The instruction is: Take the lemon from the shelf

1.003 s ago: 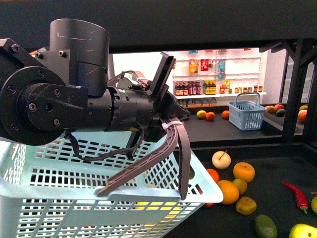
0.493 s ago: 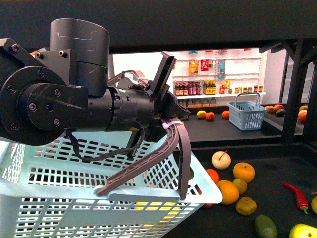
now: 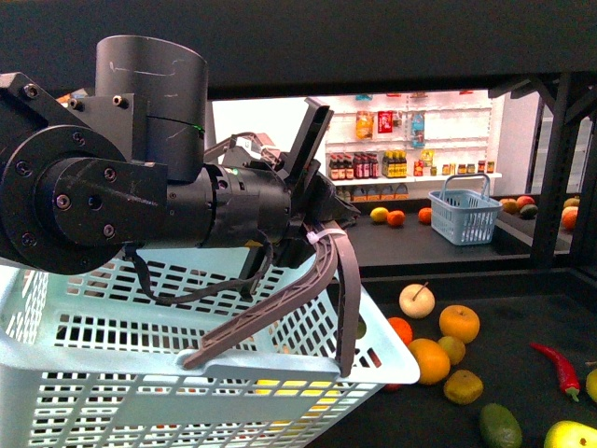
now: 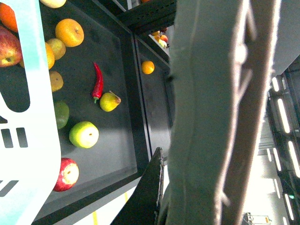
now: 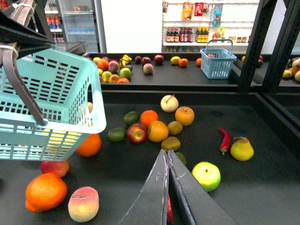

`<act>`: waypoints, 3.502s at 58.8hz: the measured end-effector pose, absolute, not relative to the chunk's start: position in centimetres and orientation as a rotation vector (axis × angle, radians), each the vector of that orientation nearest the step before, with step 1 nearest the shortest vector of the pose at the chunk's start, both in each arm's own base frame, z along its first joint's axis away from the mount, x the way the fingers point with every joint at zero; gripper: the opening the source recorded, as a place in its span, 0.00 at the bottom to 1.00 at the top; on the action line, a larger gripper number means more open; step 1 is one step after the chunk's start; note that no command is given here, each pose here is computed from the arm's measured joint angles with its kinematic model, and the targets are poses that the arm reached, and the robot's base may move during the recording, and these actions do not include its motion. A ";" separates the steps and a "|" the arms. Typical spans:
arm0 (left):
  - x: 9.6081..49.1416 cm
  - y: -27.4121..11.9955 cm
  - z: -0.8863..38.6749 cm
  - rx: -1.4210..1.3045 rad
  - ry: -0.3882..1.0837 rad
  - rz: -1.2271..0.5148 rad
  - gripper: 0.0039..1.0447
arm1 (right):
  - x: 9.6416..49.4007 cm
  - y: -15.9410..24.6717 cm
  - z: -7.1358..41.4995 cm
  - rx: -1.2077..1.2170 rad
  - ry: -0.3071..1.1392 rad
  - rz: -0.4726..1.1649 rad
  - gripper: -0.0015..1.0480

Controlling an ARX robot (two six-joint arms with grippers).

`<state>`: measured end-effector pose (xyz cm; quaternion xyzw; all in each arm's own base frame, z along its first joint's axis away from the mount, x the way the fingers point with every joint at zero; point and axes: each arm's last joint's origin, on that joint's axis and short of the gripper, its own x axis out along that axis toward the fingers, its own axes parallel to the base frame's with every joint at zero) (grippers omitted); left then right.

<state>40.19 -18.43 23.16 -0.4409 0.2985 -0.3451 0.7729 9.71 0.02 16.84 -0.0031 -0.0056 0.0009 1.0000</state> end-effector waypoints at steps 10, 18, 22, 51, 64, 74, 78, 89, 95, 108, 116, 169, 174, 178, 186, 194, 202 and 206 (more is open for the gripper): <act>40.2 -18.4 23.1 -0.956 0.648 -0.747 0.06 | 9.7 0.0 16.8 -0.006 -0.012 0.002 0.11; 40.2 -18.4 23.1 -0.958 0.648 -0.744 0.06 | 9.7 0.0 16.8 -0.006 -0.012 0.002 0.31; 40.2 -18.4 23.1 -0.955 0.647 -0.745 0.06 | 9.7 0.0 16.8 -0.006 -0.012 0.002 0.41; 40.4 -18.4 23.2 -0.964 0.589 -0.686 0.06 | 9.7 0.0 16.8 -0.004 -0.012 0.002 0.93; 41.6 -16.3 23.8 -1.046 0.375 -0.436 0.06 | 9.7 0.0 16.8 -0.004 -0.012 0.002 0.93; 42.9 -10.8 24.4 -1.225 0.153 -0.243 0.06 | 9.7 0.0 16.8 -0.004 -0.012 0.002 0.93; 43.2 -8.4 24.7 -1.285 0.083 -0.183 0.06 | 9.7 0.0 16.8 -0.004 -0.012 0.002 0.93; 43.7 -1.5 25.8 -1.389 -0.097 -0.103 0.06 | 9.7 0.0 16.8 -0.004 -0.012 0.002 0.93; 43.4 2.1 26.0 -1.417 -0.210 -0.074 0.06 | 9.7 0.0 16.8 -0.004 -0.012 0.002 0.93; 41.5 8.6 25.9 -1.473 -0.443 -0.041 0.06 | 9.7 0.0 16.8 -0.004 -0.012 0.002 0.93; 40.6 11.1 25.8 -1.464 -0.531 -0.050 0.05 | 9.7 0.0 16.8 -0.004 -0.012 0.002 0.93; 39.9 18.2 18.9 -1.381 -0.412 -0.126 0.39 | 9.7 0.0 16.8 -0.004 -0.012 0.002 0.93; 39.6 18.3 18.4 -1.367 -0.398 -0.110 0.56 | 9.7 0.0 16.8 -0.004 -0.012 0.002 0.93; 39.4 18.4 18.1 -1.364 -0.381 -0.099 0.68 | 9.7 0.0 16.8 -0.004 -0.012 0.002 0.93; 38.9 18.3 18.2 -1.361 -0.354 -0.082 0.90 | 9.7 0.0 16.8 -0.004 -0.012 0.002 0.93; 38.0 18.3 19.7 -1.327 -0.339 -0.080 0.92 | 9.7 0.0 16.8 -0.004 -0.012 0.002 0.93; 36.7 17.8 21.2 -1.288 -0.325 -0.059 0.93 | 9.7 0.0 16.8 -0.004 -0.012 0.002 0.93; 36.1 17.5 21.6 -1.278 -0.311 -0.042 0.93 | 9.7 0.0 16.8 -0.004 -0.012 0.002 0.93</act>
